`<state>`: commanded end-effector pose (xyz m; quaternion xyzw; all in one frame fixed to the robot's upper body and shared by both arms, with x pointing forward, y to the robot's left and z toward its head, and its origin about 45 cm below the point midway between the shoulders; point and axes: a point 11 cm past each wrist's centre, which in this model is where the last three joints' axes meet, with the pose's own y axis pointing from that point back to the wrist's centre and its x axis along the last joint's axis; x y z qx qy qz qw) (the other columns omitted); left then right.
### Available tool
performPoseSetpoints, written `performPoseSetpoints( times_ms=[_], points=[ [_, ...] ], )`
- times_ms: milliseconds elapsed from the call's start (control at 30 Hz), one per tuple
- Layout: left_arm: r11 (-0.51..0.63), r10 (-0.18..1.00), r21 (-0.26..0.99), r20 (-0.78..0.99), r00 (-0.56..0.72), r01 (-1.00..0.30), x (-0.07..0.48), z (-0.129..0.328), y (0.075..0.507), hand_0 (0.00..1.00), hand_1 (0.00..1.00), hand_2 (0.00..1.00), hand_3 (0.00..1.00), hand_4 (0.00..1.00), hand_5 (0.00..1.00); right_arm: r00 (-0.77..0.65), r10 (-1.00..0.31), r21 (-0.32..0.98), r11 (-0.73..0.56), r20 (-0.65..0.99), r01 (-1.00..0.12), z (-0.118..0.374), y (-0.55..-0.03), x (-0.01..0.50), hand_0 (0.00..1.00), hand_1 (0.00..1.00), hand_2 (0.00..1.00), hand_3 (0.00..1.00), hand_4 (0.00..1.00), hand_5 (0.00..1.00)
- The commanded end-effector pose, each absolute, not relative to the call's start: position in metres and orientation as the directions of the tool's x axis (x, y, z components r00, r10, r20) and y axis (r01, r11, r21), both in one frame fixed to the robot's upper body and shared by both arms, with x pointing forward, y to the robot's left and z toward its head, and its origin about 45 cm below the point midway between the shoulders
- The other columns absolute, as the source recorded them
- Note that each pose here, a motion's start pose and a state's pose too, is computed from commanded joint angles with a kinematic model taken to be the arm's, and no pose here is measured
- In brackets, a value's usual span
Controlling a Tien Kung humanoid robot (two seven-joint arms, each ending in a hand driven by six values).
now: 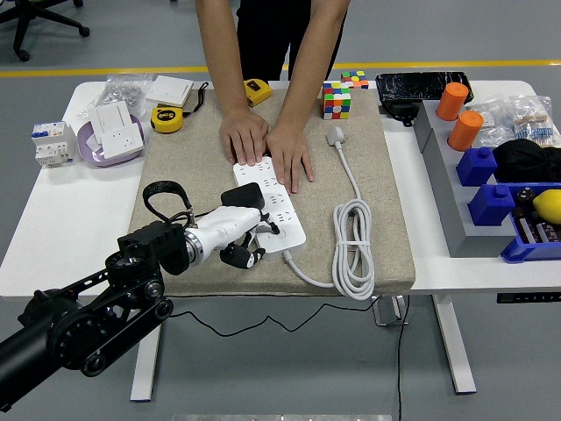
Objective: Pick up the plug,place it near the board,insert it into the board,press the button
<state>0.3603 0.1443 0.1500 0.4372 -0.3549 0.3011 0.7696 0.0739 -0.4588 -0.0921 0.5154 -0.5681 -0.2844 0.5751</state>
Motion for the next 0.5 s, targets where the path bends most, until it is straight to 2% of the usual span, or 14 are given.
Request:
performPoseSetpoints(
  times_ms=[500],
  points=[
    [0.443, 0.163, 0.448, 0.811, 0.561, -0.776, 0.3594, 0.1505, 0.1414, 0.153, 0.018, 0.154, 0.765, 0.564, 0.002, 0.194, -0.913, 0.917, 0.307, 0.36, -0.256, -0.0923, -0.459, 0.0727, 0.943, 0.889, 0.833, 0.837, 0.998, 0.946]
  ],
)
